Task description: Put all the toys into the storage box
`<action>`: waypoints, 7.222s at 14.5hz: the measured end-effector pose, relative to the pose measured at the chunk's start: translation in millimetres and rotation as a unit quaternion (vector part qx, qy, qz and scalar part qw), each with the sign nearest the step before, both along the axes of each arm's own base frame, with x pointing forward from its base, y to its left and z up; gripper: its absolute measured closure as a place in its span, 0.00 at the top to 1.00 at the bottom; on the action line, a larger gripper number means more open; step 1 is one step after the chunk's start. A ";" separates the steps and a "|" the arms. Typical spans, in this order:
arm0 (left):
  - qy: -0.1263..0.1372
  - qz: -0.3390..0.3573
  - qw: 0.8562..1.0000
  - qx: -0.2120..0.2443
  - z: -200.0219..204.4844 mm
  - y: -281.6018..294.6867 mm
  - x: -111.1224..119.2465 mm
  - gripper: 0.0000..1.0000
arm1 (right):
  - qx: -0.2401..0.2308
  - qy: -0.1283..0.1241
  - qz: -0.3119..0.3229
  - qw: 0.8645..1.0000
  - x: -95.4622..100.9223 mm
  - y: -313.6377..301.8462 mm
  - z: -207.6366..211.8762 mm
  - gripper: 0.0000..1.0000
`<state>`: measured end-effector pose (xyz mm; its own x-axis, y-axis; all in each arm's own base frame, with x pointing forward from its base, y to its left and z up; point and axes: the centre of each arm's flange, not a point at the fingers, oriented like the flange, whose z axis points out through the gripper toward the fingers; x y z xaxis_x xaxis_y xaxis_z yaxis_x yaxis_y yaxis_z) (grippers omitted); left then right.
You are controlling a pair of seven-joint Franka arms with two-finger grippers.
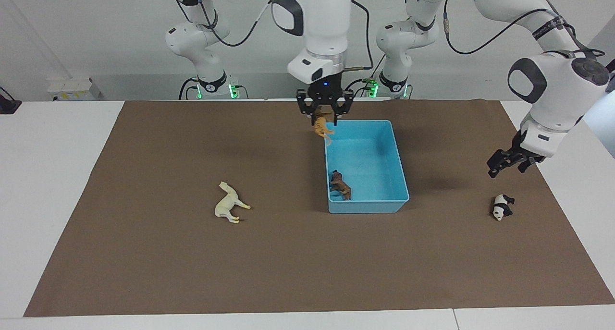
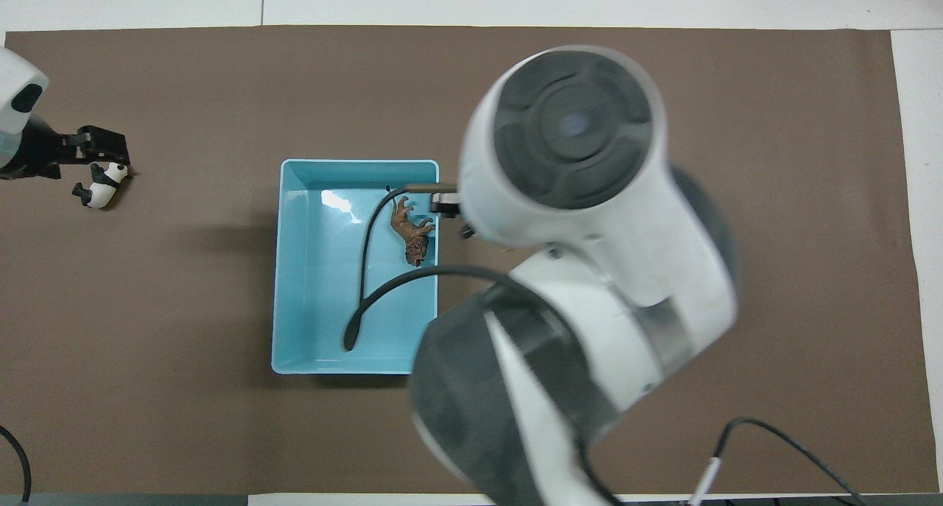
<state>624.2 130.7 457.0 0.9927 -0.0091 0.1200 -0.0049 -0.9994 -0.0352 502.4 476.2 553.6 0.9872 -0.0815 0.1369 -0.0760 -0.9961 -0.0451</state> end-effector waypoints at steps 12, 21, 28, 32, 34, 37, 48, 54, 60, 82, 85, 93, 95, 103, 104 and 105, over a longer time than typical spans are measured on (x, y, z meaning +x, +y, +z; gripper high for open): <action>-0.012 -0.122 0.992 0.015 -121.9 49.1 39.1 1.00 | 0.001 -0.013 -0.057 0.998 15.8 54.5 -81.3 1.00; -0.021 -0.124 0.992 0.015 -171.7 38.9 23.0 0.99 | -0.061 0.026 -0.167 0.984 191.1 -251.9 -112.7 1.00; -0.026 -0.073 0.997 0.007 -166.4 32.6 24.0 0.52 | -0.052 0.029 -0.166 0.984 162.3 -318.4 -215.6 1.00; -0.008 -0.042 0.999 -0.004 -142.5 28.1 35.0 0.52 | -0.053 0.038 -0.160 0.985 147.5 -326.9 -236.3 1.00; 0.001 -0.011 1.000 -0.011 -85.7 30.1 49.3 0.52 | -0.046 0.027 -0.156 0.986 143.0 -324.9 -247.6 1.00; -0.017 0.054 0.998 -0.018 16.2 -13.0 55.2 0.52 | -0.036 0.009 -0.153 0.988 138.0 -325.2 -259.8 1.00; 0.043 0.142 0.989 -0.014 62.8 -326.6 -22.4 0.52 | -0.032 0.031 -0.149 0.988 131.1 -307.1 -253.1 0.49; 0.057 0.129 0.990 -0.001 20.3 -357.3 -72.7 0.71 | -0.033 0.039 -0.135 0.989 141.3 -269.4 -93.7 0.48; 0.043 0.141 0.989 -0.006 28.9 -335.9 -73.2 1.00 | -0.026 0.042 -0.110 0.993 114.5 -240.6 -25.3 0.48; 0.082 0.032 0.996 0.008 143.4 -139.9 -85.2 1.00 | 0.035 -0.005 -0.091 0.995 6.6 81.0 -95.9 1.00; 0.081 0.031 0.996 0.008 143.1 -140.2 -85.0 1.00 | 0.022 -0.039 -0.122 0.992 33.7 40.8 -56.8 1.00; 0.058 0.028 0.998 -0.009 146.9 -146.4 -79.5 1.00 | -0.047 -0.020 -0.055 0.997 161.8 -251.2 -6.6 1.00; 0.048 0.028 0.998 -0.010 147.8 -146.6 -76.8 1.00 | -0.063 0.001 -0.021 0.998 171.2 -292.1 -24.4 1.00; 0.051 0.007 0.998 -0.019 146.0 -150.2 -76.6 1.00 | -0.059 0.064 0.022 0.996 144.1 -431.2 -40.8 1.00; 0.051 0.003 0.998 -0.019 145.9 -150.2 -76.7 1.00 | -0.055 0.065 0.030 0.996 139.0 -444.7 -36.4 1.00; 0.052 0.001 0.998 -0.019 145.7 -150.2 -76.7 1.00 | -0.054 0.063 0.036 0.996 133.0 -459.0 -28.4 1.00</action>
